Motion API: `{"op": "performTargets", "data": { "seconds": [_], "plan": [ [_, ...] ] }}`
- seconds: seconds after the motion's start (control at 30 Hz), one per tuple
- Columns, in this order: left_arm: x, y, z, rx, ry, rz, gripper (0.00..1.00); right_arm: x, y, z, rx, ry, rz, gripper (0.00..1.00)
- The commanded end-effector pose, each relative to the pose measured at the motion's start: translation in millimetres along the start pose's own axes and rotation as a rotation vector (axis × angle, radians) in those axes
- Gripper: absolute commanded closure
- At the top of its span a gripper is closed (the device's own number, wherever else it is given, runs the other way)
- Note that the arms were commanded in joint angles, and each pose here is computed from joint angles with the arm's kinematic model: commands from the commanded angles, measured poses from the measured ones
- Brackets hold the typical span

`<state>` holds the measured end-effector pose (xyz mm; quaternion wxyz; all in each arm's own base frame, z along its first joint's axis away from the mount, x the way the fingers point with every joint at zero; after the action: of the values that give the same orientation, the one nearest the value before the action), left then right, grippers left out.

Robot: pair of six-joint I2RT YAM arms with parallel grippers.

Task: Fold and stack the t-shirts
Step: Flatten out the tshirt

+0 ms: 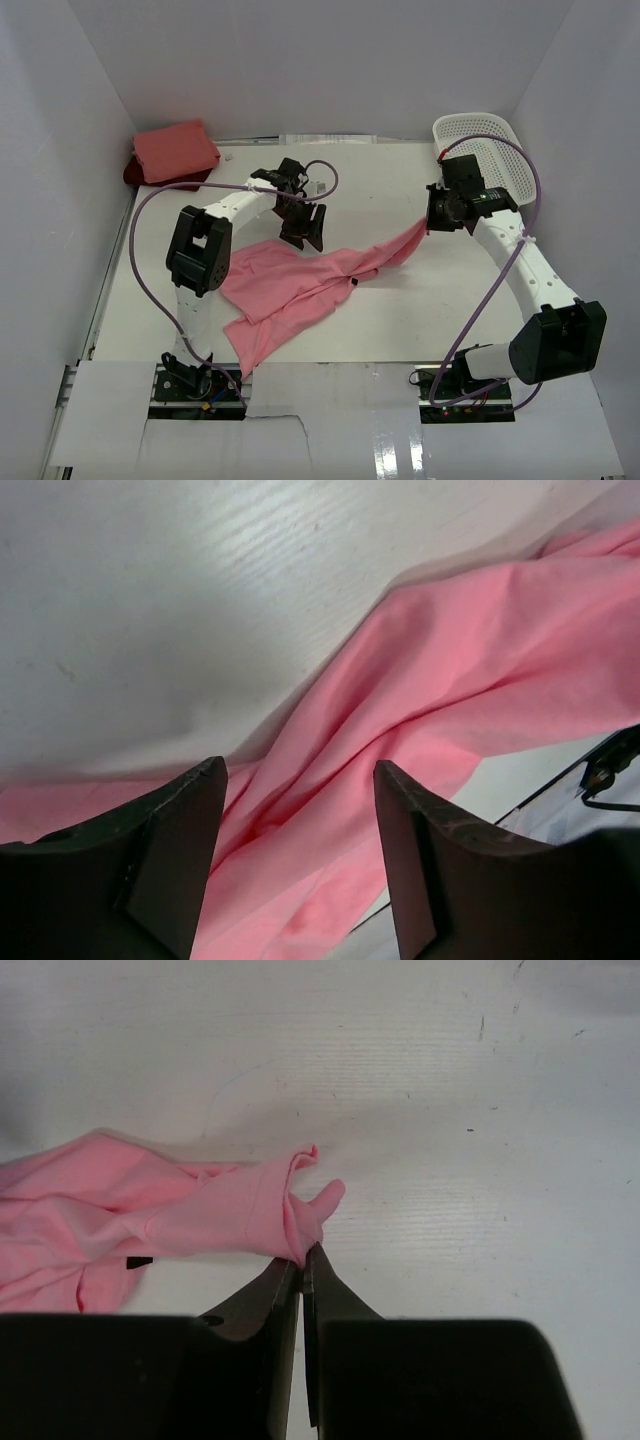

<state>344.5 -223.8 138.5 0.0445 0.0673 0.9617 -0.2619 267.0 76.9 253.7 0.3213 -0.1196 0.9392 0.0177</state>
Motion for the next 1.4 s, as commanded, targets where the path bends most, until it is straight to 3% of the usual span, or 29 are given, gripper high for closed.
{"op": "performTargets", "data": {
  "seconds": [0.0,0.2,0.3,0.33,0.37,0.43,0.5,0.53,0.57,0.7,0.77,0.8,0.87,1.03,1.17,1.23,1.37],
  "plan": [
    [15,-12,-33,0.009,-0.037,0.037,0.27,-13,0,-8,-0.013,-0.064,-0.014,0.92],
    [34,-4,-33,0.008,-0.001,0.029,0.29,-12,1,-6,-0.022,-0.058,-0.016,0.92],
    [39,0,-27,0.008,0.03,0.012,0.48,-12,1,-6,-0.019,-0.058,-0.019,0.92],
    [41,1,-25,0.013,0.045,0.005,0.56,-13,1,-6,-0.019,-0.058,-0.019,0.92],
    [42,3,-23,0.014,0.055,0.002,0.72,-13,0,-7,-0.014,-0.059,-0.019,0.92],
    [45,8,-14,0.0,0.081,-0.011,0.8,-13,1,-5,-0.016,-0.055,-0.019,0.92],
    [48,10,-8,-0.001,0.108,-0.026,0.76,-14,1,-5,-0.027,-0.055,-0.021,0.92],
    [49,11,-5,0.0,0.12,-0.033,0.69,-14,1,-5,-0.027,-0.053,-0.021,0.92],
    [50,13,-3,-0.015,0.127,-0.041,0.51,-14,1,-6,-0.027,-0.055,-0.02,0.92],
    [48,12,-7,-0.032,0.104,-0.038,0.26,-13,2,-6,-0.03,-0.055,-0.024,0.92],
    [48,9,-9,-0.012,0.104,-0.033,0.26,-12,1,-5,-0.028,-0.05,-0.025,0.92],
    [49,10,-8,-0.004,0.11,-0.03,0.35,-12,2,-5,-0.028,-0.05,-0.025,0.92],
    [52,11,-5,0.007,0.131,-0.035,0.43,-12,2,-4,-0.03,-0.049,-0.025,0.92],
    [60,14,10,-0.011,0.18,-0.042,1.0,-13,2,-4,-0.031,-0.05,-0.025,0.92],
    [52,12,12,-0.022,0.177,-0.039,1.0,-14,2,-3,-0.037,-0.051,-0.025,0.92],
    [38,16,12,-0.115,0.127,-0.037,1.0,-19,3,-2,-0.048,-0.068,-0.022,0.92],
    [-40,14,-16,-0.265,-0.069,-0.089,1.0,-49,10,17,-0.106,-0.087,-0.015,0.92]
  ]
}}
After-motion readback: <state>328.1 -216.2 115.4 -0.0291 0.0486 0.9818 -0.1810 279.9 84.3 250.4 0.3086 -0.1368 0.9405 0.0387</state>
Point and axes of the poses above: each gripper's point midway between its finger pads, its own z axis out along the fingers, its own y axis along the line the jaws close on, x = y × z, the point moved 9 cm from there along -z, back along the fingers, and after that the axes turned 15 degrees about -z, right-handed, at the moved point
